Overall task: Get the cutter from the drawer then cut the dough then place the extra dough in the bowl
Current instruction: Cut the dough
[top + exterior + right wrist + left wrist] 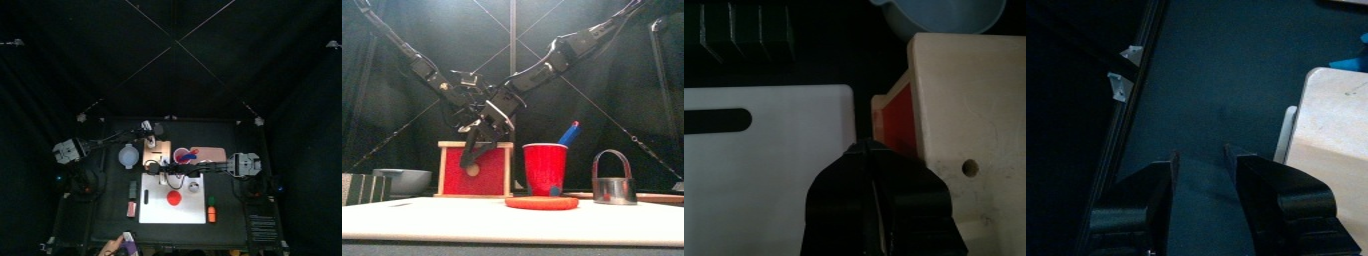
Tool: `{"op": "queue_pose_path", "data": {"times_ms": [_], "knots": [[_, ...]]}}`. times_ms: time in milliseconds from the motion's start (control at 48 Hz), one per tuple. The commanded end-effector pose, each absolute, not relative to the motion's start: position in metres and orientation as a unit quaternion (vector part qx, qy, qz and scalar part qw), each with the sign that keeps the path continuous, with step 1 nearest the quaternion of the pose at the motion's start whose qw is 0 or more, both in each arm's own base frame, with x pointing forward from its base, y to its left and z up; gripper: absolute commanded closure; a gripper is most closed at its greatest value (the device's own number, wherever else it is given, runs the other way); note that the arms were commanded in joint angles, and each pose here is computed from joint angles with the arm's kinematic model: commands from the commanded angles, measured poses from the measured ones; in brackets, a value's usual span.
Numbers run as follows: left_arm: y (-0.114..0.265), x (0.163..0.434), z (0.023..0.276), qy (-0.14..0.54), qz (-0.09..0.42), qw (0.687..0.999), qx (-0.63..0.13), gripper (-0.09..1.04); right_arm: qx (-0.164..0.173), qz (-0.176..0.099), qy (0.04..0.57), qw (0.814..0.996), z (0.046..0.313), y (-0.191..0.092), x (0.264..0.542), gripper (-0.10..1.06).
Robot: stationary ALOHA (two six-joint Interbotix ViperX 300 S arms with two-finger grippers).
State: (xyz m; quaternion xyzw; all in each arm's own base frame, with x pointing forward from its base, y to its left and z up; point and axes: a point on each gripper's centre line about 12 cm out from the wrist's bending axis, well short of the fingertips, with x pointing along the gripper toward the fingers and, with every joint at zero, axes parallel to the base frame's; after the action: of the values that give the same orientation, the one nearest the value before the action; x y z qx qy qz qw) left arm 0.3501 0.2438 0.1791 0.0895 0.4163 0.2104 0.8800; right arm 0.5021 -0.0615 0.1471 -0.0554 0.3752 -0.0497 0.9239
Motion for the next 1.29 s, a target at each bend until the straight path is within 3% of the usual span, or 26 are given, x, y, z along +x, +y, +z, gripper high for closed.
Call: {"op": "queue_pose_path", "data": {"times_ms": [21, 146, 292, 583, 833, 1000, 1292], "knots": [[0.251, 0.355, 0.218, 0.362, 0.231, 0.897, 0.1, 0.15, -0.042, -0.035, 0.342, 0.938, 0.187, -0.036, 0.5, 0.6], [0.246, 0.355, 0.237, 0.327, 0.239, 0.909, 0.094, 0.15, -0.012, -0.022, 0.362, 0.932, 0.193, -0.012, 0.483, 0.6], [0.237, 0.348, 0.244, 0.309, 0.242, 0.917, 0.075, 0.15, 0.014, -0.013, 0.391, 0.92, 0.202, 0.005, 0.453, 0.59], [0.137, 0.371, 0.251, 0.197, 0.159, 0.966, 0.046, 0.15, 0.027, -0.006, 0.432, 0.902, 0.218, 0.015, 0.392, 0.49], [0.052, 0.378, 0.246, 0.118, 0.082, 0.989, 0.019, 0.15, 0.048, -0.01, 0.51, 0.859, 0.213, 0.016, 0.348, 0.3], [0.007, 0.371, 0.251, 0.062, 0.035, 0.997, 0.018, 0.15, 0.039, -0.009, 0.53, 0.847, 0.199, 0.017, 0.336, 0.28], [-0.01, 0.344, 0.248, 0.038, 0.036, 0.998, -0.022, 0.15, -0.018, -0.015, 0.548, 0.836, 0.188, 0.009, 0.327, 0.28]]}}
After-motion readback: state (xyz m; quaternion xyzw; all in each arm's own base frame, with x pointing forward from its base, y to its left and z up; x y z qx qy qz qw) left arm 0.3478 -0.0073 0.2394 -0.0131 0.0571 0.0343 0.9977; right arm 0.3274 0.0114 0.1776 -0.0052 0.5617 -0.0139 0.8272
